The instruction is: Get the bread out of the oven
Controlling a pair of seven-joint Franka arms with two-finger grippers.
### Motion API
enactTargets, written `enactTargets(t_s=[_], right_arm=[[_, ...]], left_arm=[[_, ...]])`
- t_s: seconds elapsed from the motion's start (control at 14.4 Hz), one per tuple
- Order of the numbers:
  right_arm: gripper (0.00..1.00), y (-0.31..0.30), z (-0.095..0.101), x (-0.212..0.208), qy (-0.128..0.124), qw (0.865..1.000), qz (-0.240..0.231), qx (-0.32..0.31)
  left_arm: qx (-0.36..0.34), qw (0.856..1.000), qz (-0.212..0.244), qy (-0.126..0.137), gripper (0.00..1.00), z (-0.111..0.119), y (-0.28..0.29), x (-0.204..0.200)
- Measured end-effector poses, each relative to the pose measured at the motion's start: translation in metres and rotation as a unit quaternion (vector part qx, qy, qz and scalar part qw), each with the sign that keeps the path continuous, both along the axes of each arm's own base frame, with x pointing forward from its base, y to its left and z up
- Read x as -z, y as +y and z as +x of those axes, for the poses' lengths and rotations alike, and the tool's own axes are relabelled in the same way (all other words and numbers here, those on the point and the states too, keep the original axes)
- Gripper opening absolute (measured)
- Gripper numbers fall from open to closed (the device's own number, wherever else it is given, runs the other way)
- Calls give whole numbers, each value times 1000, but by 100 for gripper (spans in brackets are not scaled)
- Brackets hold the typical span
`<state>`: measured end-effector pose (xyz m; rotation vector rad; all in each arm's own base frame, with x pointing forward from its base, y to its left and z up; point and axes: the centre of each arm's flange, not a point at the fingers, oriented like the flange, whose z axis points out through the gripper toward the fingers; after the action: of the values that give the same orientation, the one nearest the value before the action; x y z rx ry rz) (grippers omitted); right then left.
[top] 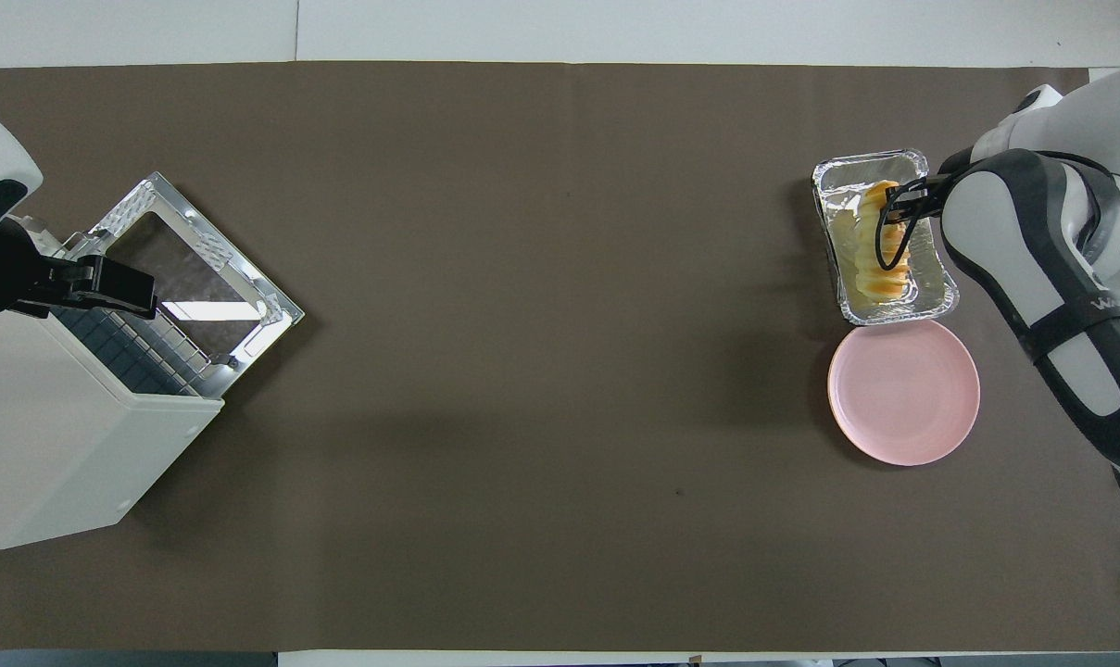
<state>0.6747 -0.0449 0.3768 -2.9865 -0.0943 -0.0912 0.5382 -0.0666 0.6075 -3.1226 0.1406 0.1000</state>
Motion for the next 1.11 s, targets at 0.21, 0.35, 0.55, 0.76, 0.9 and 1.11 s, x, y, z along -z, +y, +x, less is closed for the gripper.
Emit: enactTargets(t_s=[0.21, 0.35, 0.55, 0.76, 0.9, 1.11], right_arm=[[5, 2, -10, -35, 8, 1000, 3, -5], [5, 2, -24, -62, 27, 1000, 6, 0], [5, 2, -53, -93, 62, 998, 10, 1], [5, 6, -85, -95, 82, 997, 10, 1], [5, 8, -109, -85, 75, 997, 7, 6], [5, 8, -144, -59, 64, 998, -1, 13]], left_arm=[[0, 1000, 0, 0, 100, 0, 0, 0], [0, 1000, 0, 0, 100, 0, 0, 0], [0, 1000, 0, 0, 100, 0, 0, 0], [0, 1000, 0, 0, 100, 0, 0, 0], [0, 1000, 0, 0, 100, 0, 0, 0], [0, 1000, 0, 0, 100, 0, 0, 0]])
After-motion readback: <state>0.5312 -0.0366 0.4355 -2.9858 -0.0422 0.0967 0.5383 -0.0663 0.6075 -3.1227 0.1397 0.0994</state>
